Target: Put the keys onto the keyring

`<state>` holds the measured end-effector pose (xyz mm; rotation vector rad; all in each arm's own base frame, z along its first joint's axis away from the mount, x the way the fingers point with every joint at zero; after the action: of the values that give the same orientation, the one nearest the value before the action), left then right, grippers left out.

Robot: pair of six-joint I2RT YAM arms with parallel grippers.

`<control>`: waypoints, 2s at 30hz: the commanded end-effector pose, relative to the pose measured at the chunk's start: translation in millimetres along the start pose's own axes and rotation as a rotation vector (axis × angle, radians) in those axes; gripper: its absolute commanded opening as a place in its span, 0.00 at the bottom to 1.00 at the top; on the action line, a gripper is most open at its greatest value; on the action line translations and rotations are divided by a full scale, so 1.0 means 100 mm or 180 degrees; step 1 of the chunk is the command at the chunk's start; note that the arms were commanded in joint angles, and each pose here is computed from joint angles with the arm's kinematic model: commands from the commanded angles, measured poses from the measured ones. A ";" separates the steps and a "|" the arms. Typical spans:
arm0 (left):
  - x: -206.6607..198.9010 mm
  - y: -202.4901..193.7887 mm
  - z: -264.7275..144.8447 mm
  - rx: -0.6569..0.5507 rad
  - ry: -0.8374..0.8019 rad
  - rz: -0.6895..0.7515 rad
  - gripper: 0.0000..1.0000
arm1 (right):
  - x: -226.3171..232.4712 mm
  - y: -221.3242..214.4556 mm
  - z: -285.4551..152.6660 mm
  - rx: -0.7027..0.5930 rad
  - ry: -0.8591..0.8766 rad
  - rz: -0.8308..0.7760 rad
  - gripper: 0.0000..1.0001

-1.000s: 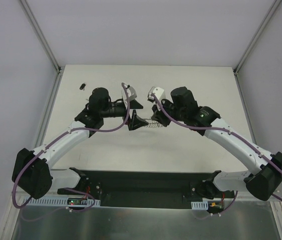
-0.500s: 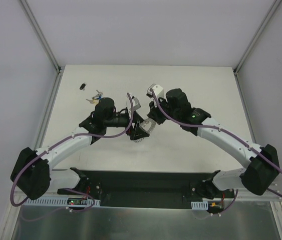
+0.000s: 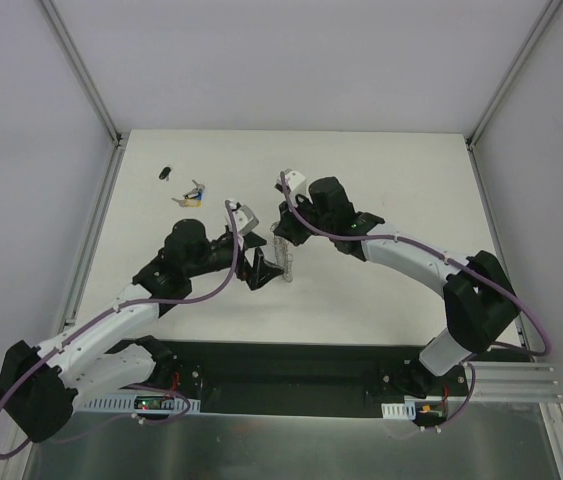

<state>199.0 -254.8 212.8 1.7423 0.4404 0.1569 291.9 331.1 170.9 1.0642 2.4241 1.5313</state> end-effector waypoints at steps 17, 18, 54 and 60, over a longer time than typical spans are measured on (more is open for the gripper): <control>0.39 -0.03 -0.36 -0.0250 0.1156 0.0090 0.91 | 0.22 -0.21 -0.26 -0.0137 0.0809 0.0200 0.01; 0.37 0.03 -0.35 -0.0336 0.1092 0.0126 0.90 | 0.23 -0.18 -0.28 -0.0155 0.0841 0.0210 0.01; -0.06 0.79 -0.25 -0.0648 -0.0716 0.0568 0.40 | 0.91 0.67 -1.30 -0.0753 0.1798 -0.0449 0.01; -0.11 0.79 -0.16 -0.0628 -0.0821 0.0544 0.35 | 0.94 0.67 -1.34 -0.0768 0.1815 -0.0462 0.01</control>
<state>204.4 -247.7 269.4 1.6273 0.1907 0.0860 208.3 303.4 275.2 0.6663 2.5656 2.1317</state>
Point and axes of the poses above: each gripper's point midway between its finger pads, its own z axis out along the fingers, its own x axis along the line the jaws close on, y = z × x, the point moved 2 cm from there along -z, back along the fingers, and after that the axes turned 7 degrees about z, right-handed, at the moved point
